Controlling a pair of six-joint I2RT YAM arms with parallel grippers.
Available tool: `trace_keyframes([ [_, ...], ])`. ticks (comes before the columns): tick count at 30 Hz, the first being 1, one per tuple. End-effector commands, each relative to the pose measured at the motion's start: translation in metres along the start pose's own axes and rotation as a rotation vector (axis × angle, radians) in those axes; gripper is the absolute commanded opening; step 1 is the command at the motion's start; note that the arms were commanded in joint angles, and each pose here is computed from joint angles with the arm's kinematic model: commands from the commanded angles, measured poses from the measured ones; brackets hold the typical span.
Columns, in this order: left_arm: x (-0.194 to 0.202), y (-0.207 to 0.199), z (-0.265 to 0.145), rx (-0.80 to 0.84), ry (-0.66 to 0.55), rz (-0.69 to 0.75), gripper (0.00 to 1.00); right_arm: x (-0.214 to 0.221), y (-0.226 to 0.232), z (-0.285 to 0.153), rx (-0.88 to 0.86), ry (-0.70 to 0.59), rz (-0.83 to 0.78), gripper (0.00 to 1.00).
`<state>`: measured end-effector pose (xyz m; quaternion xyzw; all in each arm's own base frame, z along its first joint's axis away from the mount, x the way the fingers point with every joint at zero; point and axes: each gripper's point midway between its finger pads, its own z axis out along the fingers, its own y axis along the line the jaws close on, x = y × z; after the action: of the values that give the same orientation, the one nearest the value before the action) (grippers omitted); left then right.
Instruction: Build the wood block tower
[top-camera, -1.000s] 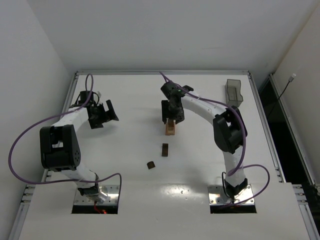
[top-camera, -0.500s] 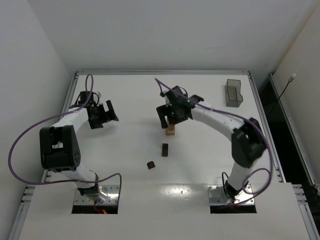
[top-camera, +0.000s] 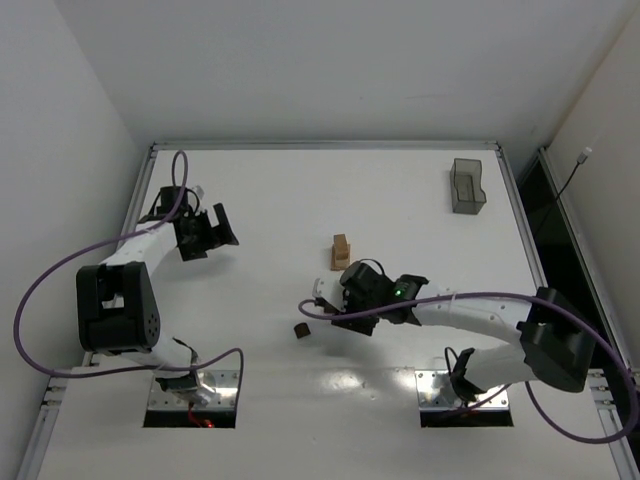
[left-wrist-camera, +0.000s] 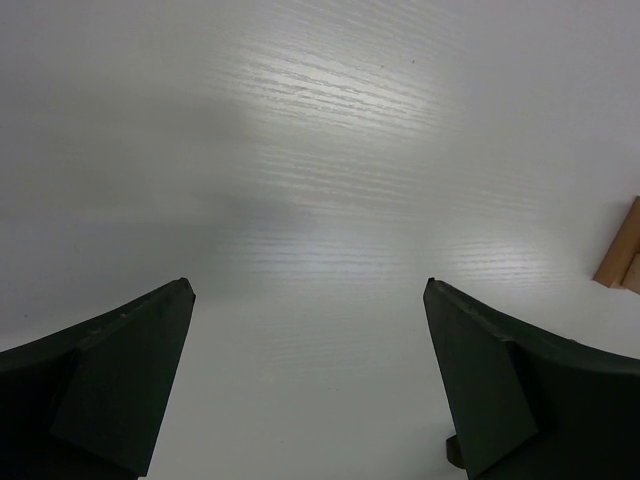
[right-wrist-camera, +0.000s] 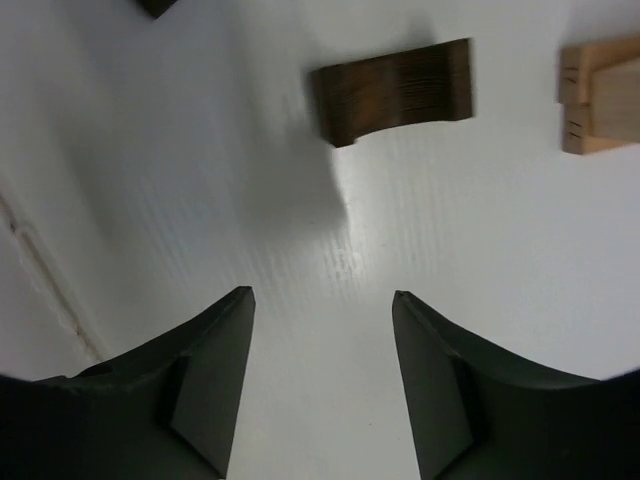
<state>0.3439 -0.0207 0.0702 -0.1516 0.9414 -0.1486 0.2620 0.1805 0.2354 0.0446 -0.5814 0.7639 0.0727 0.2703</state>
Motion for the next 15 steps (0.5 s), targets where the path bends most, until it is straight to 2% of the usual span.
trace_keyframes([
  [1, -0.012, -0.008, -0.008, 0.018, -0.055, 0.036, 0.99, -0.035, 0.0, -0.004, -0.063, -0.187, -0.228, 0.53],
  [2, -0.012, -0.008, -0.008, 0.018, -0.055, 0.036, 0.99, -0.036, 0.002, -0.004, -0.076, -0.195, -0.246, 0.45],
  [3, -0.012, -0.008, -0.008, 0.018, -0.055, 0.036, 0.99, -0.041, 0.001, -0.003, -0.087, -0.204, -0.252, 0.42],
  [7, -0.015, -0.008, -0.007, 0.019, -0.057, 0.037, 0.99, -0.043, 0.017, -0.002, -0.207, -0.232, -0.289, 0.35],
  [11, -0.015, -0.008, -0.006, 0.016, -0.048, 0.034, 0.99, -0.052, 0.025, -0.005, -0.272, -0.27, -0.3, 0.35],
  [15, -0.019, -0.008, -0.004, 0.016, -0.046, 0.034, 0.99, -0.062, 0.025, 0.002, -0.299, -0.264, -0.297, 0.42],
])
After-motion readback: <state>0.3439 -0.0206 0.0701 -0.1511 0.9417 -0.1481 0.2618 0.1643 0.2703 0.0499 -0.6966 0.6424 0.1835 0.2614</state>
